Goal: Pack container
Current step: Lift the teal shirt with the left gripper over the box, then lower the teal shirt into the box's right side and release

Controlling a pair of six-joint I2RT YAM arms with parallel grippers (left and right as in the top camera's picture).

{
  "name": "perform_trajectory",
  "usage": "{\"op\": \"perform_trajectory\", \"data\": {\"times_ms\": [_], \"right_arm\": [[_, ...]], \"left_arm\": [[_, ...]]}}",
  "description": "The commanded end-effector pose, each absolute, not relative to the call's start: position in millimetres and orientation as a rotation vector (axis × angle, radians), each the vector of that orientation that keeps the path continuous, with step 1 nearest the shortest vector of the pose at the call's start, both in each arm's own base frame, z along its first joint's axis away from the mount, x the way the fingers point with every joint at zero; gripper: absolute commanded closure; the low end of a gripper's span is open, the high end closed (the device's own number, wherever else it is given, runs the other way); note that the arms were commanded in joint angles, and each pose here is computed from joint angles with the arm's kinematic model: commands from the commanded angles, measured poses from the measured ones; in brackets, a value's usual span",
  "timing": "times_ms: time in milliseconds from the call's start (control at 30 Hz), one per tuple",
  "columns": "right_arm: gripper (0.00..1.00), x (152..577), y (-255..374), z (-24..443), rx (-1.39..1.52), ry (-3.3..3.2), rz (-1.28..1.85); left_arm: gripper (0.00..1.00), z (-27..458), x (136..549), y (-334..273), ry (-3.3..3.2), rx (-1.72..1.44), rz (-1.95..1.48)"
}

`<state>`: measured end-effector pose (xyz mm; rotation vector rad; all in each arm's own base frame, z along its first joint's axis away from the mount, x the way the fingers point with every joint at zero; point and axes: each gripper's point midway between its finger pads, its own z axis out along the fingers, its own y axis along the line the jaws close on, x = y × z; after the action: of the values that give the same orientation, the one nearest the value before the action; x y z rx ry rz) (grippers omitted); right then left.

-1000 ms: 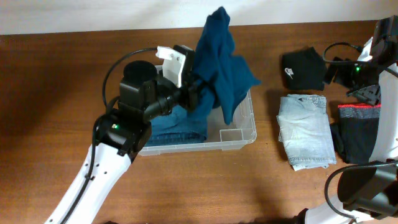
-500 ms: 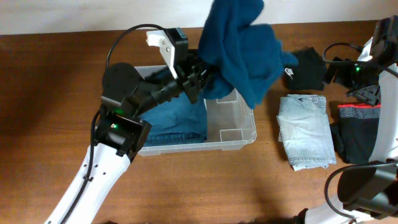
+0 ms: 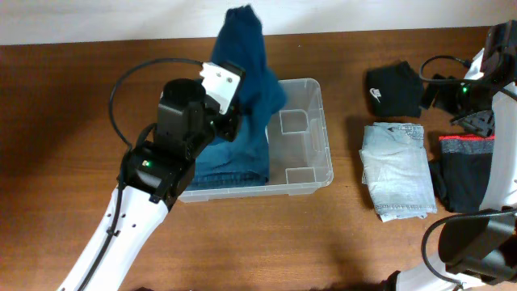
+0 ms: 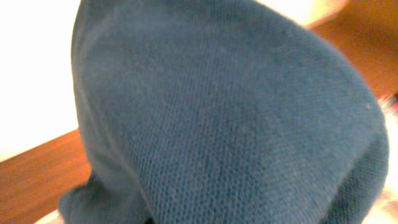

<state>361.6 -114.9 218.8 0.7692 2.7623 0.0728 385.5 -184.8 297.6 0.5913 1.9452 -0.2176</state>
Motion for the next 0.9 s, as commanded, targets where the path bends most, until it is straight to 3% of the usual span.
{"op": "perform_trajectory", "data": {"times_ms": [0,133,500,667,867], "right_arm": [[0.02,362.8,-118.6,225.9,0.785,2.735,0.054],[0.02,362.8,-118.6,225.8,0.785,2.735,0.054],[0.02,362.8,-118.6,225.8,0.785,2.735,0.054],[0.02,362.8,-118.6,225.9,0.785,2.735,0.054],[0.02,362.8,-118.6,225.9,0.785,2.735,0.054]], "left_arm": [[0.99,327.5,391.1,-153.8,1.864,0.700,0.114],[0.99,337.0,381.3,-136.6,1.907,0.776,0.245],[0.99,417.9,332.3,-119.7,1.954,0.836,0.222],[0.99,401.2,320.7,-131.9,2.078,0.966,0.127],[0.99,350.4,344.6,-143.0,2.263,1.008,0.114]]}}
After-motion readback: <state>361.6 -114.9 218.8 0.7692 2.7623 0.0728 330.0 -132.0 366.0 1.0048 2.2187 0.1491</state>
